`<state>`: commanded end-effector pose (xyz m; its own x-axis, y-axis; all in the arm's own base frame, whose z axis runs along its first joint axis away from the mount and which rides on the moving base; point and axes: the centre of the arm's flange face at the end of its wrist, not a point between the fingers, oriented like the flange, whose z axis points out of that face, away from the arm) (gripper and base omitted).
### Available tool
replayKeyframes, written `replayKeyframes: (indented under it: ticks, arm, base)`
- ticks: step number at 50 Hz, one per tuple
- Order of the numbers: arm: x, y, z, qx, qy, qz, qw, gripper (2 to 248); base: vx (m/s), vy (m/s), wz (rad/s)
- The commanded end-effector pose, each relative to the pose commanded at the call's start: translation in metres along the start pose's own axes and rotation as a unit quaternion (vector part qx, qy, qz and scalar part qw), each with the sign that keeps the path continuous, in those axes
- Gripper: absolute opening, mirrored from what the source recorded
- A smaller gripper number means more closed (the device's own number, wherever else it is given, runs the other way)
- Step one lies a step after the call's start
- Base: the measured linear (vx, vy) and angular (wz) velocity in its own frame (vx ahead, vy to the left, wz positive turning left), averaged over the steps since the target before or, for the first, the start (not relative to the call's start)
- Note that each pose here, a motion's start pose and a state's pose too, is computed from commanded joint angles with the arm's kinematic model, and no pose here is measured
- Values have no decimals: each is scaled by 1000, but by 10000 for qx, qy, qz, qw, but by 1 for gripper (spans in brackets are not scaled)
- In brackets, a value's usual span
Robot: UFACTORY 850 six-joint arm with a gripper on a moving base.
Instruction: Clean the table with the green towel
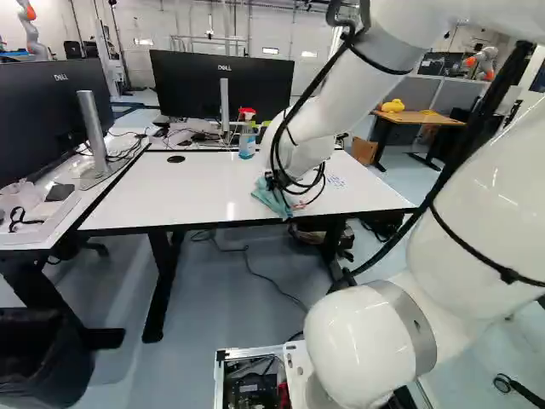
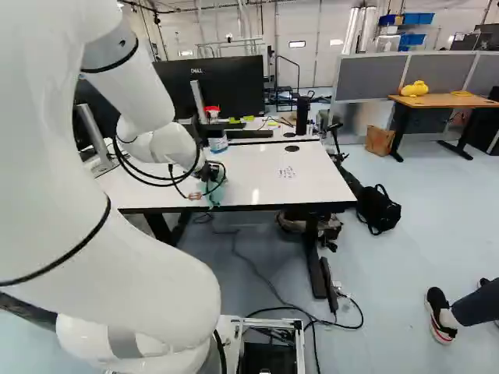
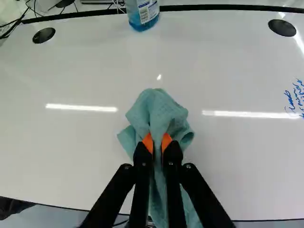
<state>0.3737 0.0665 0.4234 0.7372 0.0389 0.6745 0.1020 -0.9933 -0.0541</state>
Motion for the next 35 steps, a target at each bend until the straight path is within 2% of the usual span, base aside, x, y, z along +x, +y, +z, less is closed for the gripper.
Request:
replayKeyframes:
  ticks: [26,35]
  arm:
    - [-2,-3,-2,25,4,-27,10000,40]
    - [3,5,-7,-38,99,51,9999,40]
  base:
    - [0,0,0]
    - [0,0,0]
